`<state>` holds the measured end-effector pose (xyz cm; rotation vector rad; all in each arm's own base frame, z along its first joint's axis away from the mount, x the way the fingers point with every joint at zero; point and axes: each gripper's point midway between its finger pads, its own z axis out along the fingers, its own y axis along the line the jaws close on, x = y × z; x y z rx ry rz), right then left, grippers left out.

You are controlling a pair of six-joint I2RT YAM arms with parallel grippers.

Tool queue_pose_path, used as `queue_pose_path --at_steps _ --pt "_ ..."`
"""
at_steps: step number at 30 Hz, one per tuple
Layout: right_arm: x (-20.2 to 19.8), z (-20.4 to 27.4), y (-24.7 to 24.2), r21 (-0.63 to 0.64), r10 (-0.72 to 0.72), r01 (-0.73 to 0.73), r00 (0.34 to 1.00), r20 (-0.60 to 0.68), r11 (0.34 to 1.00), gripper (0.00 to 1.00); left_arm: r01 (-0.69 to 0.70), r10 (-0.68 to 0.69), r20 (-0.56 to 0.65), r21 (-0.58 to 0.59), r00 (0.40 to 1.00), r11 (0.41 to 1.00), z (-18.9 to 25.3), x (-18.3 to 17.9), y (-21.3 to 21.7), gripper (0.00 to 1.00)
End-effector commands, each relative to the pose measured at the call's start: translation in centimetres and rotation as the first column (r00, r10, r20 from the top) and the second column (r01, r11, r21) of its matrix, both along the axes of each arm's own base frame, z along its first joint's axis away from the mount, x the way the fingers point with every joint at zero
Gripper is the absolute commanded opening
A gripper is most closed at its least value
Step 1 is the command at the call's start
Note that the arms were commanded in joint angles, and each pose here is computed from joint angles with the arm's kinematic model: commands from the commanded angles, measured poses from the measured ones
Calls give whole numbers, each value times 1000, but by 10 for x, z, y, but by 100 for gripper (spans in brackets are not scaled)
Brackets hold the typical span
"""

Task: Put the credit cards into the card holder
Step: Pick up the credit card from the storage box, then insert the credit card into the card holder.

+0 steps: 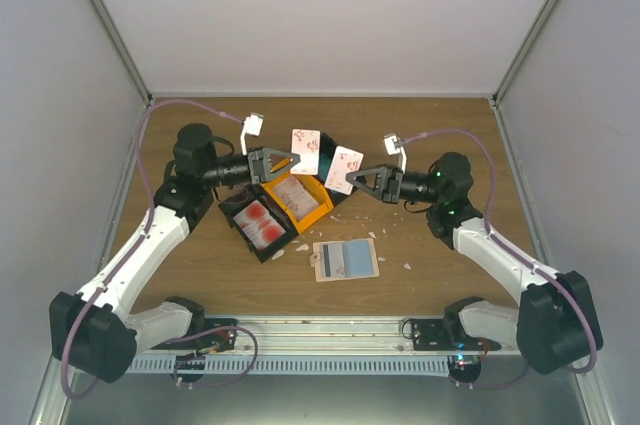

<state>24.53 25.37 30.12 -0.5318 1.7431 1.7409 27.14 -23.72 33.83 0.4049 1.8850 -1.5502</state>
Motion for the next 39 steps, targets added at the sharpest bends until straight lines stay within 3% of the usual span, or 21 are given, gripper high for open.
queue_pose_path --at_steps 1,5,9,13,15,18,23,33,39 --pt "1 4 -8 -11 -34 34 998 44 999 1 -47 47 22 1 999 999 0 4 6 0" --pt "23 -35 -19 -177 -173 169 985 -9 970 1 -113 117 -37 94 992 989 -31 8 8 0" --pt "37 -90 -45 -438 -358 305 933 -41 846 1 -183 206 -108 191 973 964 -76 0 -5 0" --pt "24 -127 -71 -613 -440 316 896 -58 724 1 -217 278 -222 263 935 940 -135 -26 -30 0" --pt "12 -142 -77 -658 -439 284 895 -79 698 0 -199 269 -265 263 926 944 -158 -43 -46 0" --pt "-14 -165 -75 -675 -381 183 911 -156 715 1 -200 293 -318 295 902 934 -191 -58 -56 0" --pt "-52 -184 -53 -572 -202 -19 926 -320 820 0 -212 373 -317 441 872 872 -228 -73 -55 0" --pt "-64 -229 -34 -575 -159 -153 876 -455 804 1 -222 465 -344 556 816 801 -266 -98 -17 0" --pt "-68 -247 -23 -594 -153 -194 862 -483 781 1 -200 445 -344 560 827 804 -274 -106 -11 0"
